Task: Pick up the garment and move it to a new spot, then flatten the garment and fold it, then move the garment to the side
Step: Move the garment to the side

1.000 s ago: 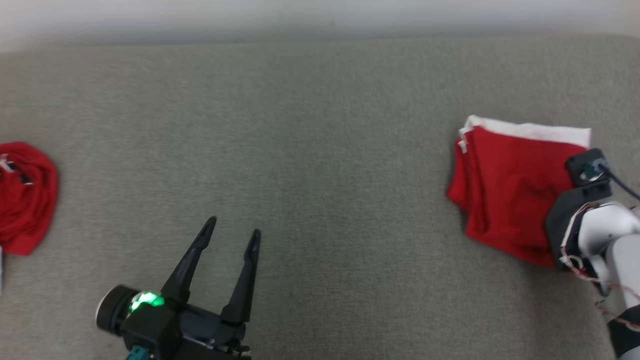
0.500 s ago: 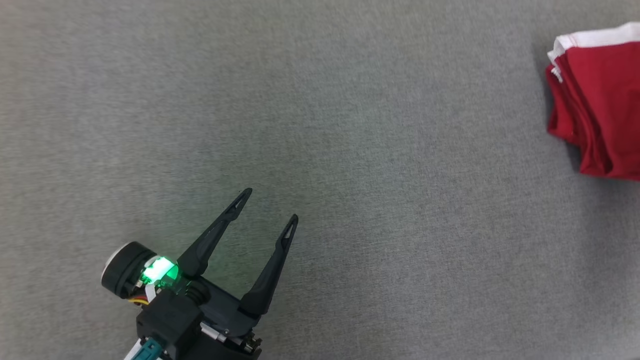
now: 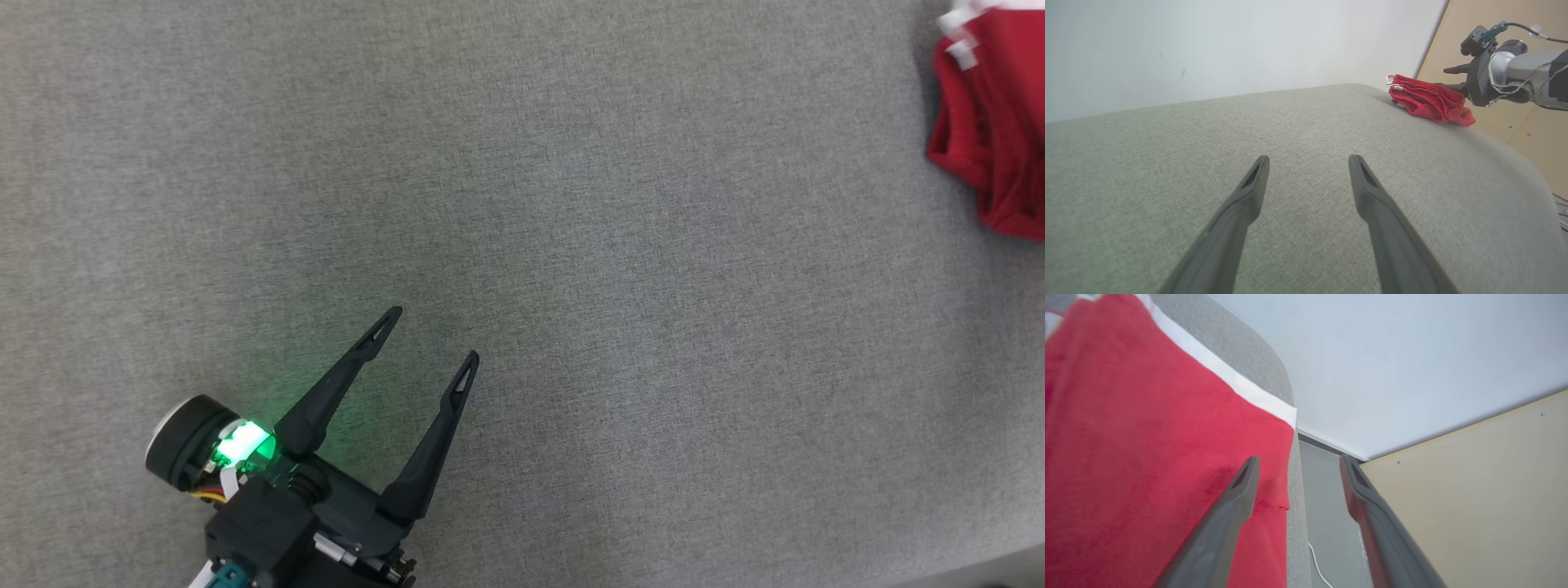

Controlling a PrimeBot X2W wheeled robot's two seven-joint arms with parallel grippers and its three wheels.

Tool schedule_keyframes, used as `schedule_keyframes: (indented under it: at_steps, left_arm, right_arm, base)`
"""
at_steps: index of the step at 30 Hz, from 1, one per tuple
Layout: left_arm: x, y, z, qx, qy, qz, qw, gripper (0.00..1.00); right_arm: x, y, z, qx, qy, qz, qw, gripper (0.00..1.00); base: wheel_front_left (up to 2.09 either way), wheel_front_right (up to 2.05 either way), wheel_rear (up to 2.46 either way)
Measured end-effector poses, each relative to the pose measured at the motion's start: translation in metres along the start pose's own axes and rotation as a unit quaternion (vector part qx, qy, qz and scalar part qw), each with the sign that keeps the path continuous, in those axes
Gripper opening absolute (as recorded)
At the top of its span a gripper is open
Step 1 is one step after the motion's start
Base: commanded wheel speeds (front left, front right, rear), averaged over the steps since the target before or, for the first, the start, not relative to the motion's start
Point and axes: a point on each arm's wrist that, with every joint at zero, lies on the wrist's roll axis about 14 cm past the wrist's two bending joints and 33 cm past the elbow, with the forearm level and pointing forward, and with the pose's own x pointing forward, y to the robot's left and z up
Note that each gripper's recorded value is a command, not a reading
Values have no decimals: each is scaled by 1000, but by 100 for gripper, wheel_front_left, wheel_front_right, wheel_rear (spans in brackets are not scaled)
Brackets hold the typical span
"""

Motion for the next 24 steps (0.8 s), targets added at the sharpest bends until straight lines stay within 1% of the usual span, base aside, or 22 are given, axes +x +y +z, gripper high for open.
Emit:
schedule_keyframes:
  at_steps: [2, 5, 11, 15, 18, 21, 24]
  left_arm:
    - [-1, 0, 1, 0, 0, 2, 1000, 100]
    - [-3, -2, 4, -1, -5, 4, 1000, 100]
    - [-8, -7, 16, -1, -19, 16, 1000, 100]
    - [-23, -13, 21, -16, -21, 44, 999, 100]
    - [-37, -16, 23, -24, -18, 68, 997, 100]
    - [-54, -15, 25, -27, -14, 100, 995, 100]
    - [-71, -9, 37, -26, -28, 139, 990, 100]
  right_arm:
    - [2, 5, 16, -8, -38, 6, 999, 100]
    - [1, 16, 30, -22, -74, 22, 997, 100]
    - [-11, 41, 68, -23, -146, 59, 987, 100]
    - [-39, 63, 83, 28, -188, 94, 977, 100]
    - [-64, 70, 100, 73, -223, 108, 966, 100]
    - [-93, 72, 110, 142, -247, 118, 951, 100]
    - [-123, 73, 110, 232, -254, 126, 931, 100]
  base:
    - [0, 0, 0]
    - [0, 0, 0]
    - [0, 0, 0]
    - [0, 0, 0]
    - [0, 0, 0]
    - [0, 0, 0]
    - [0, 0, 0]
